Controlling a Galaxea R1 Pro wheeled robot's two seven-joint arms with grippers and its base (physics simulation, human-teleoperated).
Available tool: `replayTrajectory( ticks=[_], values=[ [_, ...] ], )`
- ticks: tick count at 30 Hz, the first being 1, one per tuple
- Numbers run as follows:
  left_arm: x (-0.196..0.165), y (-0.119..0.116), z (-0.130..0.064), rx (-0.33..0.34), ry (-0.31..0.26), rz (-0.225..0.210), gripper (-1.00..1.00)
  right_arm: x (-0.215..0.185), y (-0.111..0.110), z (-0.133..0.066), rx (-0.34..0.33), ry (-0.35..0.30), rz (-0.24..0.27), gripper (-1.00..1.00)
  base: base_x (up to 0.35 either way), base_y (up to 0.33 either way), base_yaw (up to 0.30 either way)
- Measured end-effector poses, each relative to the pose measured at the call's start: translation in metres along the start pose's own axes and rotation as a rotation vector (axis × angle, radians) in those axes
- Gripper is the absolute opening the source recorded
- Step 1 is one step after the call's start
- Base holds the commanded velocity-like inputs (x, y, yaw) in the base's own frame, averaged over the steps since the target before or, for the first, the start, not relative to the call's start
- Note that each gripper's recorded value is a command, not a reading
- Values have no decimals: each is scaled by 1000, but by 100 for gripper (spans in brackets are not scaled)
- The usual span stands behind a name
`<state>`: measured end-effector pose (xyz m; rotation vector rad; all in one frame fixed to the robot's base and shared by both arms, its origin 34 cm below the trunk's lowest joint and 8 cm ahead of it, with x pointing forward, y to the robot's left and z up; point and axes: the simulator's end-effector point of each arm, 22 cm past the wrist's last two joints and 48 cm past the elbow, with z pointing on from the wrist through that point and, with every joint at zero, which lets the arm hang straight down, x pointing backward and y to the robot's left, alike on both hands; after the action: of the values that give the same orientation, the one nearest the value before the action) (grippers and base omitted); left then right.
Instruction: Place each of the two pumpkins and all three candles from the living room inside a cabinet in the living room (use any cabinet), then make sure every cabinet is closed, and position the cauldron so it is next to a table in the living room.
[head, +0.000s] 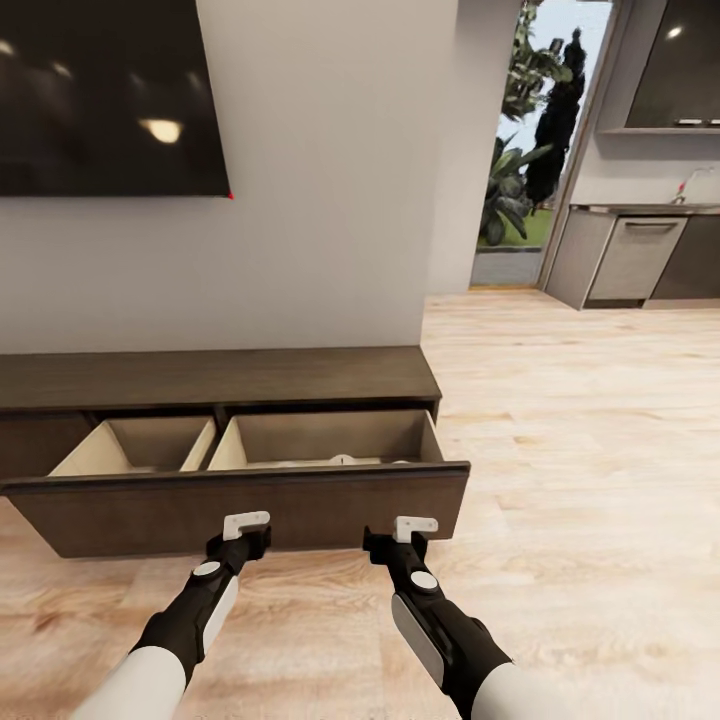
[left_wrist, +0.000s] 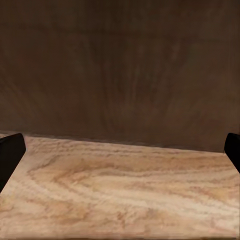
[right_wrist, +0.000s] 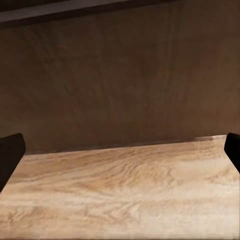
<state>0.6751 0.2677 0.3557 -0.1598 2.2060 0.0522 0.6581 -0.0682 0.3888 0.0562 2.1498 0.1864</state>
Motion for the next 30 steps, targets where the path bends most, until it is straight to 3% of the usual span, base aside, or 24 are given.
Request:
replayTrajectory(
  ticks=[30],
  values=[
    [6, 0, 2, -1, 13, 1, 100, 4, -1, 2, 1, 7, 0, 100, 99, 0, 0]
  ],
)
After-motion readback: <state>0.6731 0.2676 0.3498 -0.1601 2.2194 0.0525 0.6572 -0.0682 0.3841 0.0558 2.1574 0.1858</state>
